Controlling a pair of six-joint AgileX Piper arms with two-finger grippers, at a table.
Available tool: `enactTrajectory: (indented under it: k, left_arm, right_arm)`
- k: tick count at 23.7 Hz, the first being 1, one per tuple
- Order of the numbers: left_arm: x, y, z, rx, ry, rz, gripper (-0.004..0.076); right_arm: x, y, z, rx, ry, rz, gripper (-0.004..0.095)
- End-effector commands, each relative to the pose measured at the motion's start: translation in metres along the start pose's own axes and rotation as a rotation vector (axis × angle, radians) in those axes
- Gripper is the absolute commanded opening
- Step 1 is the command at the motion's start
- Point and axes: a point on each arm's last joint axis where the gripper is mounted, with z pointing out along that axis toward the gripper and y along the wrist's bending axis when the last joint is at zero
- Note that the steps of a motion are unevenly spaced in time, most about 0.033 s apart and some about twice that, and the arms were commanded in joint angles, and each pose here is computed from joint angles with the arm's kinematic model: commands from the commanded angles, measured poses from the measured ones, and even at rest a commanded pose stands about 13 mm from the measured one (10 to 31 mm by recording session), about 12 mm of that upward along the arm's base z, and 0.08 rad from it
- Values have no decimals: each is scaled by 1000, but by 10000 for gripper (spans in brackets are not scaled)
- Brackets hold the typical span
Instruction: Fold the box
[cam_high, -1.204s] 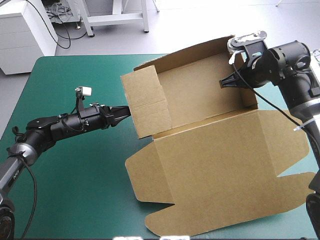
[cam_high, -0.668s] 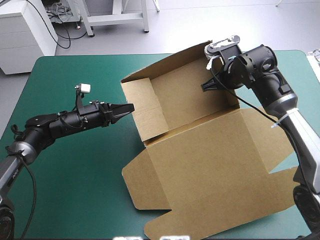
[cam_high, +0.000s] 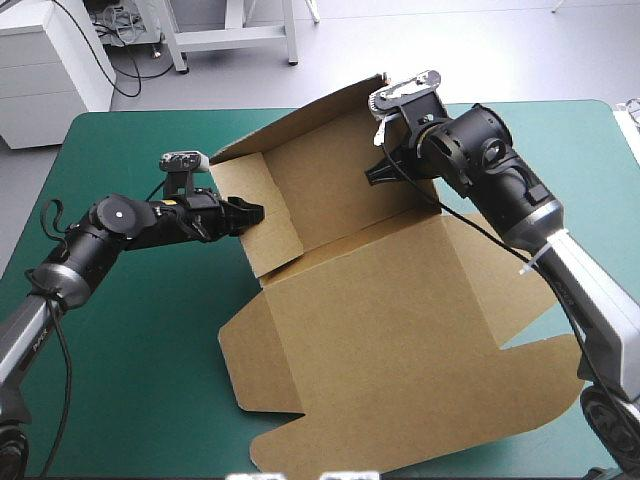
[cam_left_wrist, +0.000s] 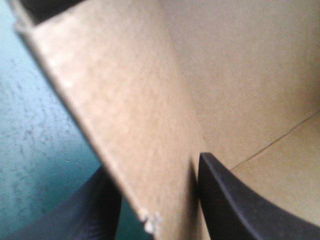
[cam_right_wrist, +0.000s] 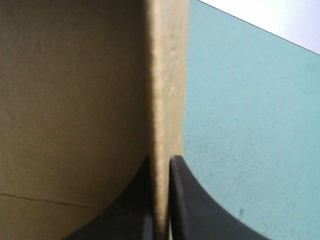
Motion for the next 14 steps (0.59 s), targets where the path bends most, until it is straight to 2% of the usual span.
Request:
enactTrajectory:
  k: [1, 3, 7, 11, 14]
  left_arm:
    - [-24, -34, -20, 1, -90, -24, 295]
    - [-29, -36, -23, 0, -107, -21, 216]
    - [-34, -38, -25, 0, -129, -17, -6]
    - [-34, -37, -25, -14, -119, -18, -8]
    - [-33, -31, -22, -67, -103, -29, -8]
  right_arm:
    - [-17, 18, -32, -218, -177, 115, -16]
    - [-17, 20, -33, -240, -173, 128, -16]
    - [-17, 22, -34, -271, -167, 147, -16]
    - [-16, 24, -31, -282, -148, 165, -16]
    - [-6, 11, -6, -227, -8, 212, -17]
